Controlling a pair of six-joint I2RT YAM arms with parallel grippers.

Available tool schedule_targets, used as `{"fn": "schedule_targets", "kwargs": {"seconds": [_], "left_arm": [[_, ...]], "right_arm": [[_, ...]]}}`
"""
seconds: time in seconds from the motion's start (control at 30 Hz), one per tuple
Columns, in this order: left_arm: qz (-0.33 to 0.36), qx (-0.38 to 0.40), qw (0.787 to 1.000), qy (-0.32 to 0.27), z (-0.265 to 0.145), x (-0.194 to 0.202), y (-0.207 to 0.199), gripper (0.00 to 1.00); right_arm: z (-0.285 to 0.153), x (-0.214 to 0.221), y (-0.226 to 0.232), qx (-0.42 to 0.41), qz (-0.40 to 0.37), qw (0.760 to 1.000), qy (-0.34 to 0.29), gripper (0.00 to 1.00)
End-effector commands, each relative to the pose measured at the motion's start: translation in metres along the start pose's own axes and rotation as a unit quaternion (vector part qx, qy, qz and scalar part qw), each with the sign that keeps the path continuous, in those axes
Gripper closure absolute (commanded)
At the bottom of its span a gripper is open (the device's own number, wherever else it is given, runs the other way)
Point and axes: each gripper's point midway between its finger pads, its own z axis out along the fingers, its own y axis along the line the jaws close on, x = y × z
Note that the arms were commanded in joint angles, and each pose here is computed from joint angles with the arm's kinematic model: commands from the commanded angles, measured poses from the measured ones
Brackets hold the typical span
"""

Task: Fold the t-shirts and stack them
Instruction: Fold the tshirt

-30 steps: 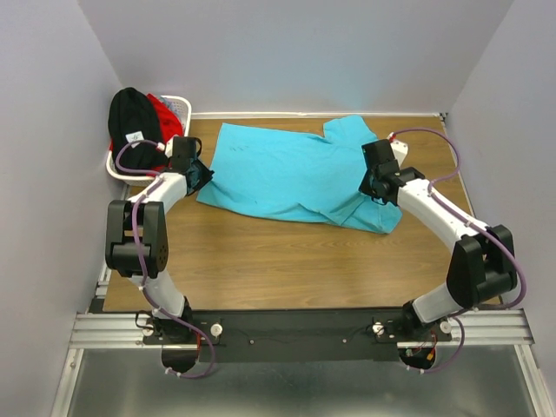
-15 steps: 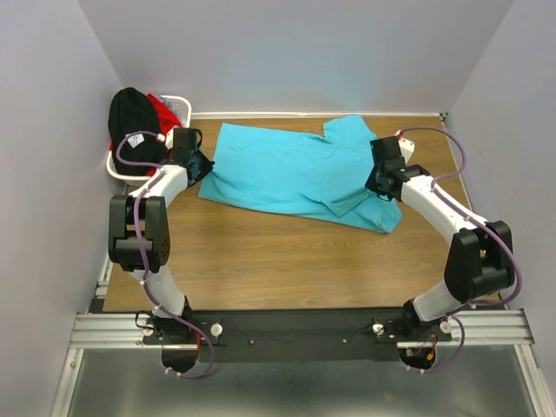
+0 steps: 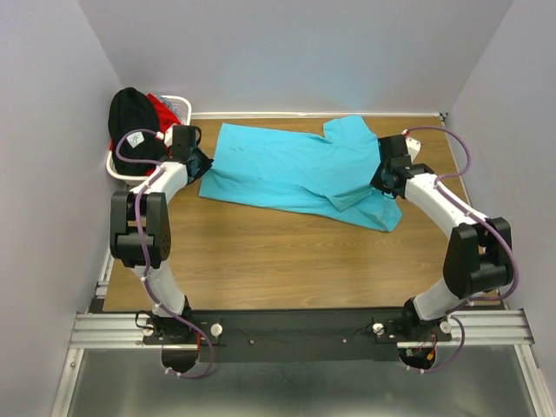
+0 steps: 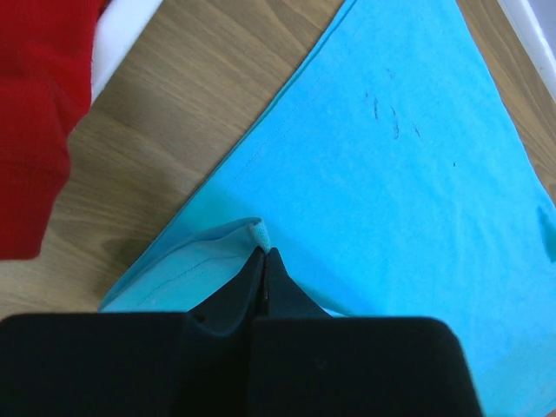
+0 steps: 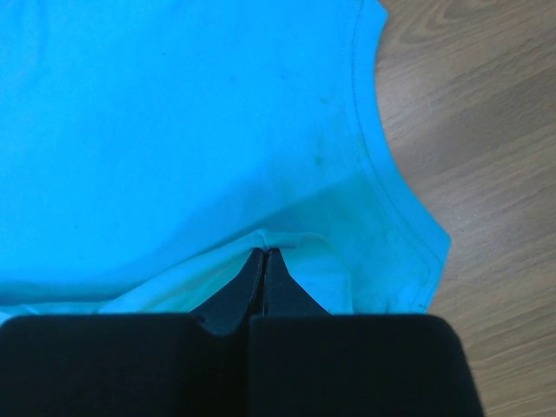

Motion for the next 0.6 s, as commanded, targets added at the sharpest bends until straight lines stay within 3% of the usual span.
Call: {"fn": "schedule_targets", "kwargs": {"seconds": [0.0,0.57], "left_arm": [[-0.003,-0.013,1.0,-0.014,0.007,-0.012,0.003,1.0],[0.012,-0.003,1.0,-0.004,0.028,-0.018,-0.005,1.0]], "right_arm": [[0.007,-0.006,0.005,-0.01,-0.001,1.0,-0.003,1.0],[0.024,-0.003,0.002,-0.007,0.008,1.0,0.009,0.99]]}}
